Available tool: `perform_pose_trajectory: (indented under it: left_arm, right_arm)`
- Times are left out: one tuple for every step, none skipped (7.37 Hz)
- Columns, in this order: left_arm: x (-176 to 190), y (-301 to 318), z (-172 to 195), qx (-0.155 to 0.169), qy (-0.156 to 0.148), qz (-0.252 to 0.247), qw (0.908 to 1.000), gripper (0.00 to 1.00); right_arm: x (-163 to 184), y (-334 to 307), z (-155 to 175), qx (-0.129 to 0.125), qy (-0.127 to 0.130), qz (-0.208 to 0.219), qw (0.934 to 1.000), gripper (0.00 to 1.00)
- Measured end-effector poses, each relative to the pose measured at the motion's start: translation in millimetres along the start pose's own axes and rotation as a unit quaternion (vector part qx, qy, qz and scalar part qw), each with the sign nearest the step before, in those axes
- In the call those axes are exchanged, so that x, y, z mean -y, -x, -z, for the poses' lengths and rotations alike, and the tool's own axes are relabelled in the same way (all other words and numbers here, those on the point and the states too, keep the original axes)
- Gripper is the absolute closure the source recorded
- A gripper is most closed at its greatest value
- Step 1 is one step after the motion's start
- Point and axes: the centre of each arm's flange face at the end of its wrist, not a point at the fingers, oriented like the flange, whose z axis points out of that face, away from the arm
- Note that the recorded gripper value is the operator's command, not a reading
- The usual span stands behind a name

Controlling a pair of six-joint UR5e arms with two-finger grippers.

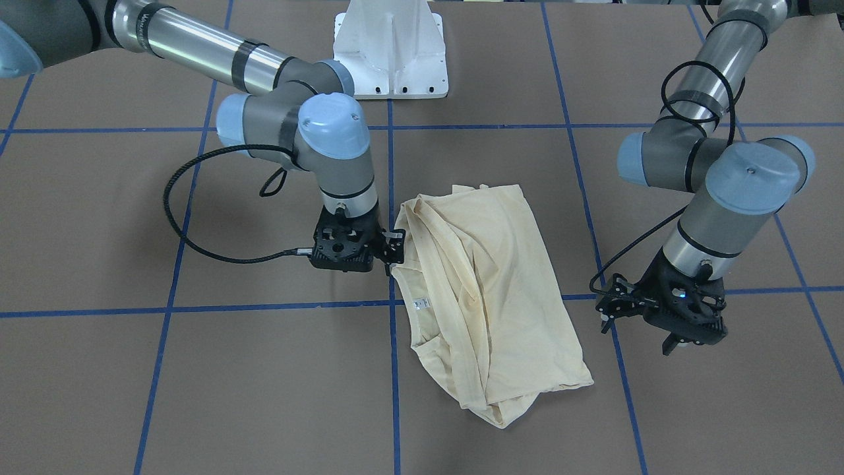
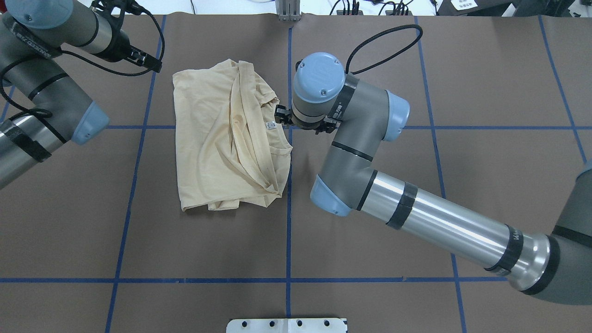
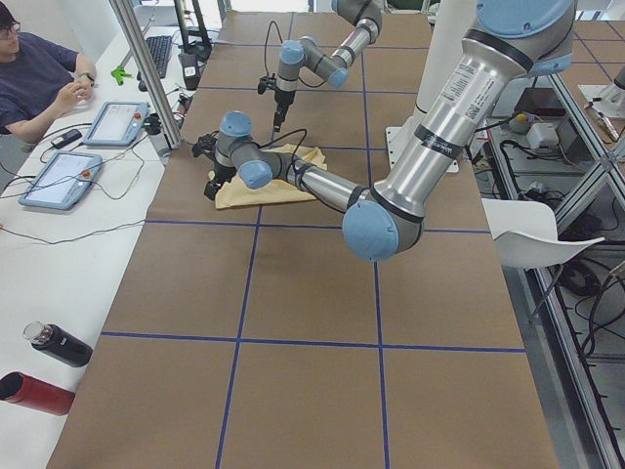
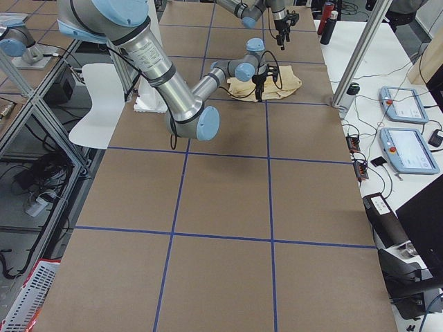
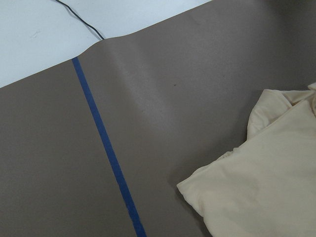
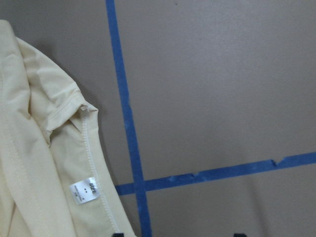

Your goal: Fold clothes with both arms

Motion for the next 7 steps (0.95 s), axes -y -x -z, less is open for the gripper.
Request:
perform_pose_trajectory:
  left_arm:
    - [-0.2, -0.1, 0.0, 0.000, 0.000, 0.000, 1.0000, 0.00]
    - [-0.3, -0.2, -0.1, 0.000, 0.000, 0.000, 1.0000, 0.00]
    - [-0.3, -0.2, -0.1, 0.000, 0.000, 0.000, 1.0000, 0.00]
    - [-0.3, -0.2, -0.1, 0.000, 0.000, 0.000, 1.0000, 0.00]
    - [-0.3, -0.2, -0.2, 0.000, 0.000, 0.000, 1.0000, 0.00]
    - [-0.3, -0.2, -0.1, 0.000, 0.000, 0.000, 1.0000, 0.00]
    - [-0.6, -0.1, -0.2, 0.000, 0.000, 0.000, 1.0000, 0.00]
  right_arm:
    - [-5.8, 10.1, -7.6, -0.001, -0.001, -0.001, 1.0000, 0.45]
    - [-13.3, 15.6, -12.5, -0.003, -0.001, 0.001, 1.0000, 0.46]
    - [-20.5, 18.4, -17.0, -0.005, -0.002, 0.004, 1.0000, 0.48]
    - [-25.1, 19.6, -20.7, -0.008, -0.004, 0.006, 0.9999, 0.49]
    - [-27.4, 20.0, -22.6, -0.009, -0.004, 0.007, 0.9999, 0.49]
    - [-29.5, 20.3, -24.3, -0.010, -0.004, 0.008, 0.9999, 0.50]
    - [-32.9, 20.2, -28.0, -0.013, -0.005, 0.010, 0.9999, 0.50]
